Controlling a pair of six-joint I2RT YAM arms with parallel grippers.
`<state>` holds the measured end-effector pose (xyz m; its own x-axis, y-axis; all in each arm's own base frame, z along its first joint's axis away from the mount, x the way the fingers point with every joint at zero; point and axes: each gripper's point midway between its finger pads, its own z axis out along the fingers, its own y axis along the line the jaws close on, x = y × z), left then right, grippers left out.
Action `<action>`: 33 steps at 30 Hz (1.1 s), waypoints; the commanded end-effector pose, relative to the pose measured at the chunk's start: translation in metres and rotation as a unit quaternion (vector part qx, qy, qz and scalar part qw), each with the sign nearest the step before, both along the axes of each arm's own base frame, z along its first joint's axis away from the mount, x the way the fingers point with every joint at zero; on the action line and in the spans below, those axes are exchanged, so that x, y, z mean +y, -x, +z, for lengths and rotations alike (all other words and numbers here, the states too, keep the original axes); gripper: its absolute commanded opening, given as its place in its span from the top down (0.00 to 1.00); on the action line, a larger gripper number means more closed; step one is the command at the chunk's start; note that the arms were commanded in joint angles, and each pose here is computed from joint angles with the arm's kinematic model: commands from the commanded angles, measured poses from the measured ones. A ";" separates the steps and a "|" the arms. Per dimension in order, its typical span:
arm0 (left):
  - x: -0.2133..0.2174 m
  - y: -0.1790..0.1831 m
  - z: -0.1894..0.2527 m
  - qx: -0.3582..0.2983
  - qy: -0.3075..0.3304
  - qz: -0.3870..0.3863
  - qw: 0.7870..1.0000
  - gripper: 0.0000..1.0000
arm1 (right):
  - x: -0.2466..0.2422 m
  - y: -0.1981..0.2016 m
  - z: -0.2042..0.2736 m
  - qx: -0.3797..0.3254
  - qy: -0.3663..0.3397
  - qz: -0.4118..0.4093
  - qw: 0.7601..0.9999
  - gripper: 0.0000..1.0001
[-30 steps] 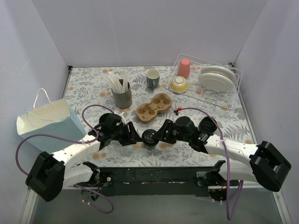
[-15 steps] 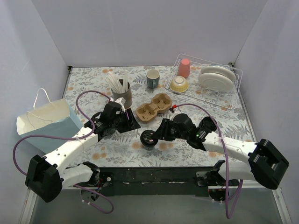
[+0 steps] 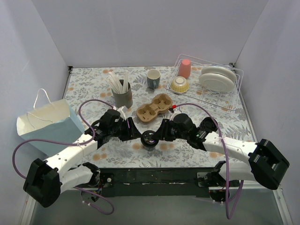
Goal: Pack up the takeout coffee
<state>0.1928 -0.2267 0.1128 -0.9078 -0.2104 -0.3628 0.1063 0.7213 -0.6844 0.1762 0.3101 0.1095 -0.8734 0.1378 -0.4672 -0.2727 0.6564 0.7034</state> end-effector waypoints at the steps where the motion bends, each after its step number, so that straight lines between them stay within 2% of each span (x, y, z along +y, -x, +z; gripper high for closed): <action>1: -0.010 0.002 0.007 -0.004 0.037 -0.015 0.999 0.57 | -0.001 -0.002 -0.004 -0.010 0.019 0.006 1.000 0.58; 20: -0.018 0.017 -0.005 0.052 0.118 0.016 0.991 0.71 | -0.012 0.009 -0.022 0.005 0.021 0.000 1.000 0.60; 25: -0.015 0.021 -0.017 0.071 0.119 0.034 0.990 0.77 | -0.017 0.011 -0.026 0.008 0.023 -0.004 1.000 0.60; 33: -0.010 0.026 -0.038 0.091 0.117 0.055 0.987 0.80 | -0.025 0.016 -0.040 0.014 0.034 -0.008 0.999 0.61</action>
